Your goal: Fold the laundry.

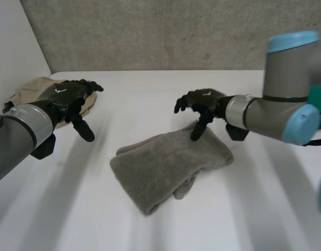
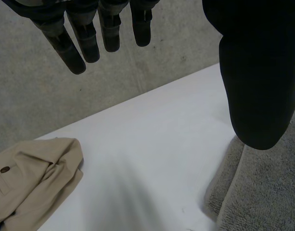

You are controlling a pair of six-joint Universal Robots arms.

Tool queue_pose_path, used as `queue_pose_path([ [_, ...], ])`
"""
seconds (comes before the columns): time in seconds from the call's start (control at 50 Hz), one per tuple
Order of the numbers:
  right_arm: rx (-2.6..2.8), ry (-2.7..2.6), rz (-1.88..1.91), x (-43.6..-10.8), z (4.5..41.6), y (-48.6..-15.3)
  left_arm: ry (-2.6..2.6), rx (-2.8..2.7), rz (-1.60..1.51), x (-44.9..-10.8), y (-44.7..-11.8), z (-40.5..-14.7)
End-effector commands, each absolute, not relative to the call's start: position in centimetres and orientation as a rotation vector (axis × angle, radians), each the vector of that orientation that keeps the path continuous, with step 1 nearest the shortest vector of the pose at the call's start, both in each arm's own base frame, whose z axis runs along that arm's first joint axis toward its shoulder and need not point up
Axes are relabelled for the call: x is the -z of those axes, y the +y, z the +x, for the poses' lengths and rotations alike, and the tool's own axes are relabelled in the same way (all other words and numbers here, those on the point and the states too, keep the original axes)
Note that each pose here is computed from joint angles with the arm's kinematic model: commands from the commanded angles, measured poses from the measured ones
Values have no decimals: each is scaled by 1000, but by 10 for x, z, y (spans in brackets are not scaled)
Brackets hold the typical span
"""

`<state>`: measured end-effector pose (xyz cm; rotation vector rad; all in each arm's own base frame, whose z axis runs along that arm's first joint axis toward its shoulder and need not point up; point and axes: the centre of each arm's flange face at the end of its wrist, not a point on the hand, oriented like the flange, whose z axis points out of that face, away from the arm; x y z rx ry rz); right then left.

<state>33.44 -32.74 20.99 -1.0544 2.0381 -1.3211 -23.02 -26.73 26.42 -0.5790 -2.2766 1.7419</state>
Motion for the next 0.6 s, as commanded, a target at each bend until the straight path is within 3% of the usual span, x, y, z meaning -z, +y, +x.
queue_pose_path([
  [0.02,1241,2067,-1088,-165,358,-334,-2271,-1747,-589,-264,-268,-229],
  [0.18,1281,2085,-1093,-148,366,-337,-2262,-1763,-620,-259,-273,-233],
  [0.26,1424,2033,-1090,-187,365,-339,-2269,-1765,-622,-254,-281,-233],
  [0.32,1556,1969,-1070,-237,360,-333,-2279,-1772,-606,-249,-294,-228],
  [0.44,1709,1826,-1087,-308,347,-301,-2304,-1753,-615,-222,-332,-223],
  [0.6,1803,1685,-1126,-355,327,-261,-2270,-1569,-695,-173,-362,-236],
])
